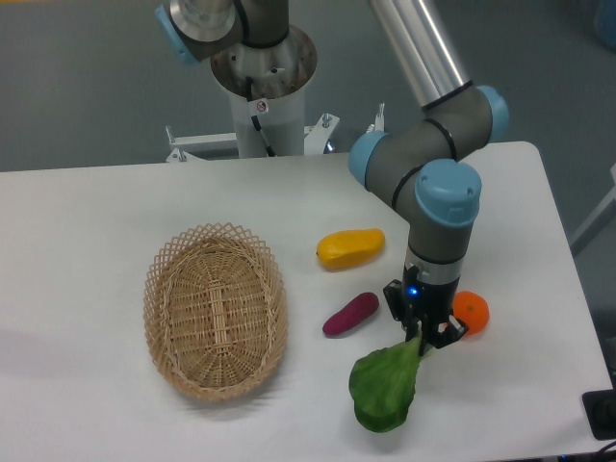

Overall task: Place the green vegetable on the table
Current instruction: 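Lower the held bok choy onto the table beside the orange, then open the gripper to release the bok choy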

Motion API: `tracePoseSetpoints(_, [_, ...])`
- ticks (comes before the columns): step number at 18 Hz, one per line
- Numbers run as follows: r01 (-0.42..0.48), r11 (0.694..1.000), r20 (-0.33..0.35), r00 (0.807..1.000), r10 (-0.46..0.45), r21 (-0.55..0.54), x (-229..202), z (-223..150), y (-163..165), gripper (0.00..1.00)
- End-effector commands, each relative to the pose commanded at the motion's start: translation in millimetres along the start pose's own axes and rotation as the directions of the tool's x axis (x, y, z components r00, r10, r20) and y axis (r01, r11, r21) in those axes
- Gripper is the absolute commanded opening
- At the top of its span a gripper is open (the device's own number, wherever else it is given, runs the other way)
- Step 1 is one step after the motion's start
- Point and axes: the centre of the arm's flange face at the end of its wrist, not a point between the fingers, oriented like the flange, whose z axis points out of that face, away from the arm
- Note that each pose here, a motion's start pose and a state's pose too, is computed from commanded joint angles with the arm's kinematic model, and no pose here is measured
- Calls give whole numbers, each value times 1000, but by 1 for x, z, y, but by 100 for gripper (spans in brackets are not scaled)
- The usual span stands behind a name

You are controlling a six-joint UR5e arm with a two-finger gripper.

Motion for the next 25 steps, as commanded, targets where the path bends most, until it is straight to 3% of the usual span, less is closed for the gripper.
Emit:
tracePoseSetpoints(10, [-18,999,-14,1000,17,-49,4,6,13,36])
tracePoseSetpoints(11, [-18,999,-14,1000,17,-49,4,6,13,43])
tracePoseSetpoints(12, [-17,999,-14,1000,16,-49,4,6,13,57])
tracePoseSetpoints(13, [-18,999,-11,1000,18,-48,3,6,13,82])
tracePoseSetpoints(14, [-19,999,-7,1000,19,-48,1,4,13,99])
tracePoseSetpoints(19, [-2,999,3,1000,2,-47,3,-6,10,100])
tracePoseSetpoints(23, [111,993,37,993,-110,-40,2,-27,3,100])
tracePoseSetpoints(25, [124,992,66,990,-122,-32,-1,-45,0,100])
